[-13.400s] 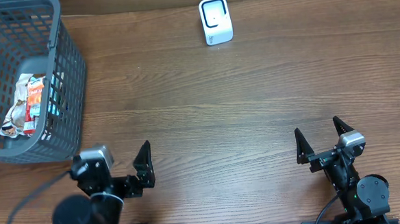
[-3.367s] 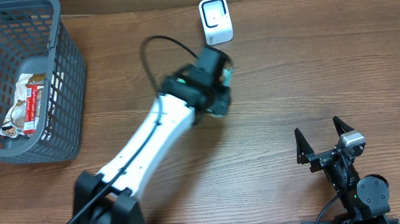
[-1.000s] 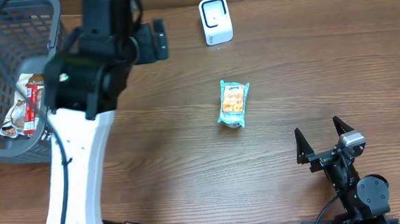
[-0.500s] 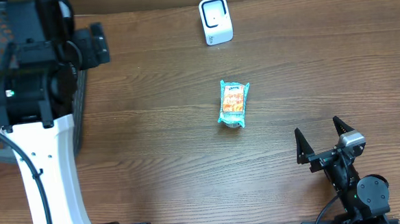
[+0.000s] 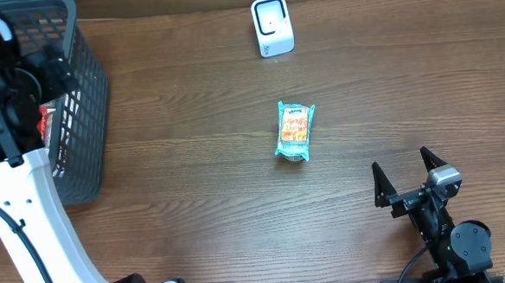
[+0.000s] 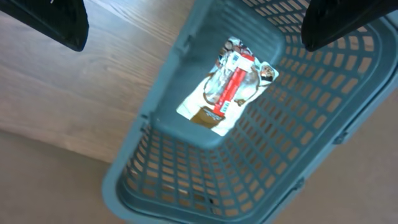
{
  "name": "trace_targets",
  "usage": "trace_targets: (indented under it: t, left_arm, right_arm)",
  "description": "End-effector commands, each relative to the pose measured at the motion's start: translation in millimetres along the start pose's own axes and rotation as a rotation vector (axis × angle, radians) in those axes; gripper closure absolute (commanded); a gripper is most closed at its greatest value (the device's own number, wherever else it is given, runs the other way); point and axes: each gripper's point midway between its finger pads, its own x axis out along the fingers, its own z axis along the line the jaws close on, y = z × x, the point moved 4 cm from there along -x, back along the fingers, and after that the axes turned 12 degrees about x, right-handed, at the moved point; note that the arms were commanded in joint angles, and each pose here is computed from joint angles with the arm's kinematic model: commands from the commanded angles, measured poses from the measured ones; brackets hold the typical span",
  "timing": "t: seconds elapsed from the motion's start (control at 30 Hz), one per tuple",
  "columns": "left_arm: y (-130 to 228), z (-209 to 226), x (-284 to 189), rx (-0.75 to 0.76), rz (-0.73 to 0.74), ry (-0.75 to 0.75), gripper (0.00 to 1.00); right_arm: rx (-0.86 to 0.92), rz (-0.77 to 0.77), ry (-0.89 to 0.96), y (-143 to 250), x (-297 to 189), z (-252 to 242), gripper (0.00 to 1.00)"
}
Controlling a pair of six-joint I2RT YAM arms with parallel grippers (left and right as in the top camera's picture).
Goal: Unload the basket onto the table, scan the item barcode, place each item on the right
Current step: 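Move the left gripper back over the grey basket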
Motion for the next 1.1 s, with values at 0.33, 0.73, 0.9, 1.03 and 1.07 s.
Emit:
trace_targets:
  t: [0.33,0.73,0.9,1.03,1.07]
  left_arm:
    - [-22.3,25.7,8.5,-0.014,-0.100,-0.042,0.00]
    - [-22.2,18.1,47.9,0.003,-0.044,-0.029,0.00]
    - [-20.1,14.3,65.1,0.010,-0.014,-0.023,0.00]
    - [-19.8,12.5,75.7,0.037,-0.002,-0.021,0.00]
    - [-20.0,12.1,78.7,0.047,-0.001,-0.021,0.00]
  right_arm:
    - [0.004,-0.003,0.004,2.0,0.1,-1.6,0.00]
    - [0.004,-0.003,0.004,2.0,0.1,-1.6,0.00]
    - [0.004,-0.003,0.004,2.0,0.1,-1.6,0.00]
    - [0.004,-0.003,0.004,1.9,0.1,-1.6,0.00]
    - [0.004,-0.003,0.004,2.0,0.1,-1.6,0.00]
